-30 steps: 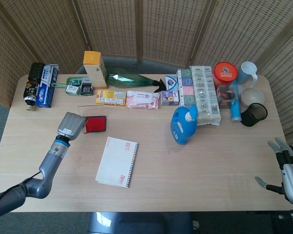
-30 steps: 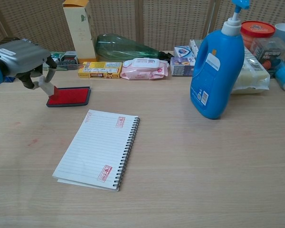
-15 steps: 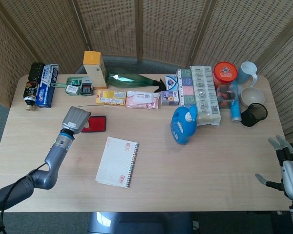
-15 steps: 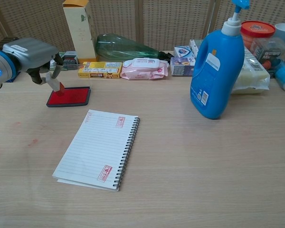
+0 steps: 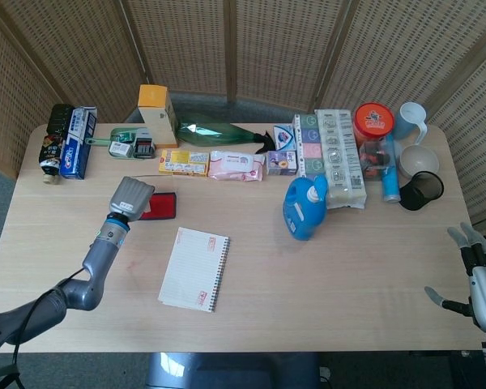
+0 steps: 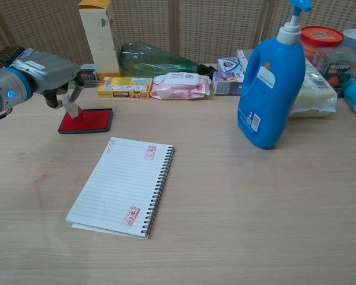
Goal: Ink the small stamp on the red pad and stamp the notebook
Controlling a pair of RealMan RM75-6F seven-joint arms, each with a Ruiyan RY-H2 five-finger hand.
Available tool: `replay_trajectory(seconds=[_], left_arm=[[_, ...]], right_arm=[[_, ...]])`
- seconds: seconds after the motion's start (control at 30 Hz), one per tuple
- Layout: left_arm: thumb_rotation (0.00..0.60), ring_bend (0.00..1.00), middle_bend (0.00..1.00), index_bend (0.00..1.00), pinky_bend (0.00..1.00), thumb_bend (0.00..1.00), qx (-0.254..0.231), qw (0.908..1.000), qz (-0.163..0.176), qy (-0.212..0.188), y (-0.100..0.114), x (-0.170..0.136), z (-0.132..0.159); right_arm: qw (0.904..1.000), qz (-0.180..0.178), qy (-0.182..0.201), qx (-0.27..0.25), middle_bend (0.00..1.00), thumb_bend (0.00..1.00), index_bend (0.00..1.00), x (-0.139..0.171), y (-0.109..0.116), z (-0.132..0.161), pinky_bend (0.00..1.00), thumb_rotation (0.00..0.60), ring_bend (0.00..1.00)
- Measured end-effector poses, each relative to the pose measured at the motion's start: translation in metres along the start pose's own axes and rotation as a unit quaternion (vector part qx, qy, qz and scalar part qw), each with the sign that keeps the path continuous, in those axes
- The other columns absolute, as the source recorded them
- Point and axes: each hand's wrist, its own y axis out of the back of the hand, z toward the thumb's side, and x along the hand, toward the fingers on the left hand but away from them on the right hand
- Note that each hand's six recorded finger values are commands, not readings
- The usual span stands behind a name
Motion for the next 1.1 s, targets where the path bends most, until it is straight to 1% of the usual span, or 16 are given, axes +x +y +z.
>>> replay_trajectory(seconds=[0.23,0.8,0.9,1.1], left_arm=[[0.600,1.00,1.00,0.63,1.00,0.35,0.000,0.9999,-0.011,0.004,-0.008,0.005,0.002],[0.600,1.00,1.00,0.63,1.00,0.35,0.020,0.9998,-0.008,-0.003,-0.011,0.014,0.012],[0.600,1.00,1.00,0.63,1.00,0.35,0.020,0.9998,-0.006,-0.004,-0.010,0.014,0.013],[0.600,1.00,1.00,0.63,1.00,0.36,0.015,0.9998,0.008,-0.007,-0.001,0.010,0.012]], right_arm=[[1.0000,-0.003,0.001,0.003,0.00,0.00,0.06,0.002,0.001,0.001,0.00,0.566,0.00],[0.9998,-0.017,0.009,-0.002,0.00,0.00,0.06,0.007,0.009,0.004,0.00,0.570,0.00],[0.9998,-0.018,0.008,-0.003,0.00,0.00,0.06,0.008,0.010,0.004,0.00,0.568,0.00],[0.9998,-0.017,0.010,-0.007,0.00,0.00,0.06,0.009,0.011,0.005,0.00,0.567,0.00]])
